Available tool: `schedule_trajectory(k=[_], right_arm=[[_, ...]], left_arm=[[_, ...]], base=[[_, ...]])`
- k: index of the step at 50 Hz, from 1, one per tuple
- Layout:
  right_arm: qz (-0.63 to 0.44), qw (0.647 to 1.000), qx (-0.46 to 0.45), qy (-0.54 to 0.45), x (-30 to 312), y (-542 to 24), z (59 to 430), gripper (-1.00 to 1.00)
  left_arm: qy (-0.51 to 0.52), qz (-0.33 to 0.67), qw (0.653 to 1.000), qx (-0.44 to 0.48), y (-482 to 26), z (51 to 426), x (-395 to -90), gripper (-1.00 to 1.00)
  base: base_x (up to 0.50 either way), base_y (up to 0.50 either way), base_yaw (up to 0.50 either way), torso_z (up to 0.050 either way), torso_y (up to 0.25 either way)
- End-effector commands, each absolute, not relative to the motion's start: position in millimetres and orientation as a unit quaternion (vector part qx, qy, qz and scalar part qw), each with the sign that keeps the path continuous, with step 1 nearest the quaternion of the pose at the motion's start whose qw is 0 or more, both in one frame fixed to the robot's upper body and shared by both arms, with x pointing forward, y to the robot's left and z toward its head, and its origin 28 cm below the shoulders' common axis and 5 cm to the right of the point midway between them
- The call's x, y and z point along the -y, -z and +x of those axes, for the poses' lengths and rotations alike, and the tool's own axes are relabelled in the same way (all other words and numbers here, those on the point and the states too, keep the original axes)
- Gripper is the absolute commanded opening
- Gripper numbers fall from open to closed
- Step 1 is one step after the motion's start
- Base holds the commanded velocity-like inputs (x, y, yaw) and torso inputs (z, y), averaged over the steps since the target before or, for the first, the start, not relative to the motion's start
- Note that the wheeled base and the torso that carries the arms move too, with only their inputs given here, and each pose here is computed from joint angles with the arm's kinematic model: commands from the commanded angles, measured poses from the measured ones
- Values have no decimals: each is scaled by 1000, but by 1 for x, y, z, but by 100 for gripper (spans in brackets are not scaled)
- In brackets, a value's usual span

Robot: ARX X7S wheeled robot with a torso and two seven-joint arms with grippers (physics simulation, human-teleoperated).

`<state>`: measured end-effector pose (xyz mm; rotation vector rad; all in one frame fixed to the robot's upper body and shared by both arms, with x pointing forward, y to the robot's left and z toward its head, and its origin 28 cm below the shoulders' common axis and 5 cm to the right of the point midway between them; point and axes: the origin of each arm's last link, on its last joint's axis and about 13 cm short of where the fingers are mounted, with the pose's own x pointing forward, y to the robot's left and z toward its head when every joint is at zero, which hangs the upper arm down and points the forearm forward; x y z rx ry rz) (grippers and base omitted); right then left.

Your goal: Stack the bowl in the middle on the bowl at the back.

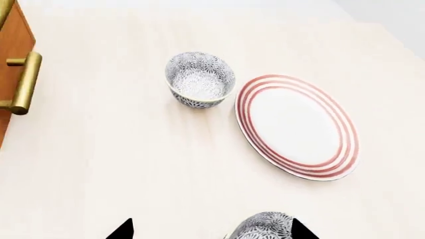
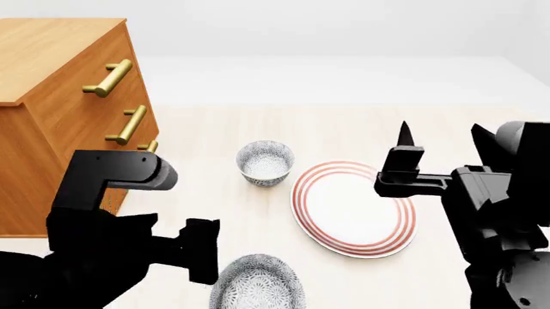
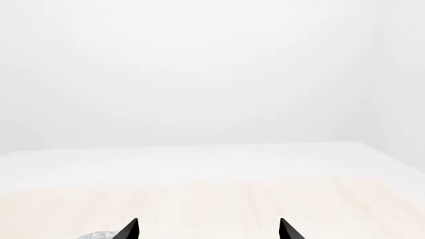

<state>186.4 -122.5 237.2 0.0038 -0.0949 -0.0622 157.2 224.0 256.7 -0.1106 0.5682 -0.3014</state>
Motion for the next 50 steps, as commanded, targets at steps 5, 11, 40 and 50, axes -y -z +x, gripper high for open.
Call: schedule_trajectory(k=[5, 11, 40, 50], right_arm=[[-19, 997, 66, 15, 109, -255, 131, 100], [-24, 997, 78, 13, 112, -260, 122, 100], [-8, 993, 109, 43, 165, -289, 45, 100], [-10, 992, 115, 51, 169, -288, 20, 100]], left_arm=[[89, -20, 991, -97, -271, 138, -242, 100], [61, -14, 997, -45, -274, 121, -252, 100], [-23, -28, 998, 48, -296, 78, -294, 100], [-32, -32, 998, 53, -294, 68, -297, 100]], base=[[0, 0, 0, 0, 0], [0, 0, 0, 0, 0], [0, 0, 0, 0, 0], [0, 0, 0, 0, 0]])
